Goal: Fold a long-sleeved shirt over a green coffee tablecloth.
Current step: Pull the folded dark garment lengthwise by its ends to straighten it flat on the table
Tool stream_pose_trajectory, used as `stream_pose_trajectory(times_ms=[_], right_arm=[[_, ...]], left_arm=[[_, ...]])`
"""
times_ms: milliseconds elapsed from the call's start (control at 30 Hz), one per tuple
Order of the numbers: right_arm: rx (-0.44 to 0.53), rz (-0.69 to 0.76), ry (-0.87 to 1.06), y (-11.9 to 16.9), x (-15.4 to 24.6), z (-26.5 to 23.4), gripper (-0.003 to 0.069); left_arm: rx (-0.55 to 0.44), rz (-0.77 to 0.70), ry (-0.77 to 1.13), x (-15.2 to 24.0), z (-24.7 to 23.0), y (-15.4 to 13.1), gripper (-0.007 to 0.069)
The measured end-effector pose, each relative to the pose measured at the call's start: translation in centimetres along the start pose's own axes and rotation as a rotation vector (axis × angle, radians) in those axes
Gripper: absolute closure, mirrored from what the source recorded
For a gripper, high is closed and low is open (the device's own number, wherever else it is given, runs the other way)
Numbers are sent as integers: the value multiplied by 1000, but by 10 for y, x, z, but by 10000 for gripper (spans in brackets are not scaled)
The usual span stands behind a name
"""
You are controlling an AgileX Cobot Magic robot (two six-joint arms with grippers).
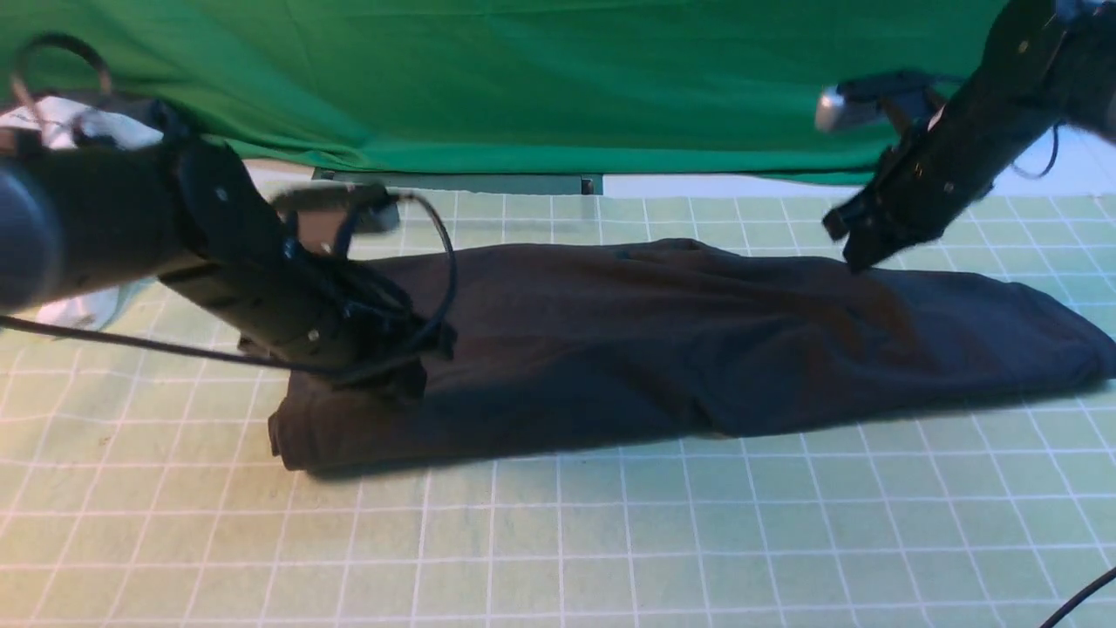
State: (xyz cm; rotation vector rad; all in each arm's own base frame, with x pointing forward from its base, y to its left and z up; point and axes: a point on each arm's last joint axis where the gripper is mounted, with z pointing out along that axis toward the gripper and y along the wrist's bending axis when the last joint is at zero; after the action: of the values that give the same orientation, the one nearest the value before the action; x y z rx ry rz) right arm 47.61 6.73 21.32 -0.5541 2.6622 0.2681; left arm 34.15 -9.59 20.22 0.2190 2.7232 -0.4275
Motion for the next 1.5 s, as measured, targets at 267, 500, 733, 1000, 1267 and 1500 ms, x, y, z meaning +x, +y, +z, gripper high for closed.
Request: stream_pose_trajectory(times_ms=[267, 500, 733, 1000, 1267, 1500], right_arm=[[108, 81, 212, -19, 46, 29, 515], [192, 159, 169, -60, 57, 2, 499], [323, 197, -78, -80, 44, -82, 410], [330, 365, 24, -124, 77, -73, 76], [220, 490, 94, -134, 92, -21, 109], [205, 459, 124, -138, 97, -7, 276]], left_arm=[[-158, 3, 156, 20, 7, 22, 525], [-229, -47, 152, 25, -15, 49, 525], [-213, -31, -88, 15, -77, 33, 525], [-171, 113, -453, 30, -182, -3, 525], [-232, 211, -649, 89, -234, -14, 525], [-297, 251, -655, 144, -217, -5, 525]])
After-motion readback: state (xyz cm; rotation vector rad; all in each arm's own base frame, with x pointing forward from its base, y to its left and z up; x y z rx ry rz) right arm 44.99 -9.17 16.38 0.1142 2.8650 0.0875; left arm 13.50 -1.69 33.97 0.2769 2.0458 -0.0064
